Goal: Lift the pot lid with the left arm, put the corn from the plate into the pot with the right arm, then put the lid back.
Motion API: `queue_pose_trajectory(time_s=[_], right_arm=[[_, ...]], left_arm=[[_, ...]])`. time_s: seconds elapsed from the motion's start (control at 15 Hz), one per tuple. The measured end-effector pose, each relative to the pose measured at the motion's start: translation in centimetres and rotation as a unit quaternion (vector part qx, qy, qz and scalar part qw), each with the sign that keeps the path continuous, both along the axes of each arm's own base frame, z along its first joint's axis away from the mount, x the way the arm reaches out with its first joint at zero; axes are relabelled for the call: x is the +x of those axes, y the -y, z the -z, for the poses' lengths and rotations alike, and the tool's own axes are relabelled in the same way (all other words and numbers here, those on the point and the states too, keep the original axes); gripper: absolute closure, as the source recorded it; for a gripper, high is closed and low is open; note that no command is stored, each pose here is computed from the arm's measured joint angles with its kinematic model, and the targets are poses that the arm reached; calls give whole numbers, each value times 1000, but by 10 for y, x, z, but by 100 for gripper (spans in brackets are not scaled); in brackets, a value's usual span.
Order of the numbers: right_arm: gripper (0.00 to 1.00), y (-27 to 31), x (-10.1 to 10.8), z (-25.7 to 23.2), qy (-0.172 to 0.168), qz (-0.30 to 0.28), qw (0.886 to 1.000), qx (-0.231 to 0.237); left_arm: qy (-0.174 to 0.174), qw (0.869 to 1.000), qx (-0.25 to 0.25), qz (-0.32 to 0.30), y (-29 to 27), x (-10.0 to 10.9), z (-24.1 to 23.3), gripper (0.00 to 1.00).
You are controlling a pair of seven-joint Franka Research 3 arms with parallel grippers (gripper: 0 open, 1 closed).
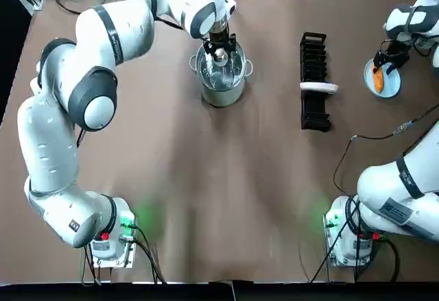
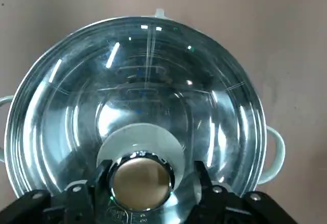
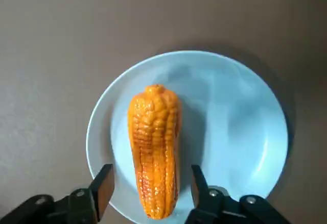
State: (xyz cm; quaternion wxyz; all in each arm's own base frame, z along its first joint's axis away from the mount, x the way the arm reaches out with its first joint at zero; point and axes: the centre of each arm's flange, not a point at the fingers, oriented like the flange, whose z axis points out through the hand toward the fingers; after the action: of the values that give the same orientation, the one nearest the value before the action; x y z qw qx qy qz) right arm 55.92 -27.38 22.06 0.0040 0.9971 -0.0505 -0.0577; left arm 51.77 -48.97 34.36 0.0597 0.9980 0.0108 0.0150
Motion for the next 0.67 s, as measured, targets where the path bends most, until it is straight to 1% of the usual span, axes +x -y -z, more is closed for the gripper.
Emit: queue_pose_trajectory(time_s=[0.07,0.2,0.27,0.47,0.53,0.6,0.67], right_arm=[[32,0,-1,3,-2,0,1000,1],[33,0,-1,11,-1,0,1000,1],[33,-1,-2,16,-1,0,1000,1],[35,0,-3,26,-2,0,1000,0],[43,1,-3,27,-2,1,1000,0],[54,4,-5,27,-3,3,1000,0],[63,6,-5,27,-3,4,1000,-1]], left_arm=[[0,1000,0,0,0,0,0,30],[1,1000,3,-3,-3,3,-2,48],[1,1000,3,-3,-3,3,-2,49],[1,1000,2,-3,-3,3,-2,49],[2,1000,2,-3,-3,3,-2,49],[2,1000,2,-4,-3,3,-3,49],[4,1000,0,-5,-4,4,-6,49]])
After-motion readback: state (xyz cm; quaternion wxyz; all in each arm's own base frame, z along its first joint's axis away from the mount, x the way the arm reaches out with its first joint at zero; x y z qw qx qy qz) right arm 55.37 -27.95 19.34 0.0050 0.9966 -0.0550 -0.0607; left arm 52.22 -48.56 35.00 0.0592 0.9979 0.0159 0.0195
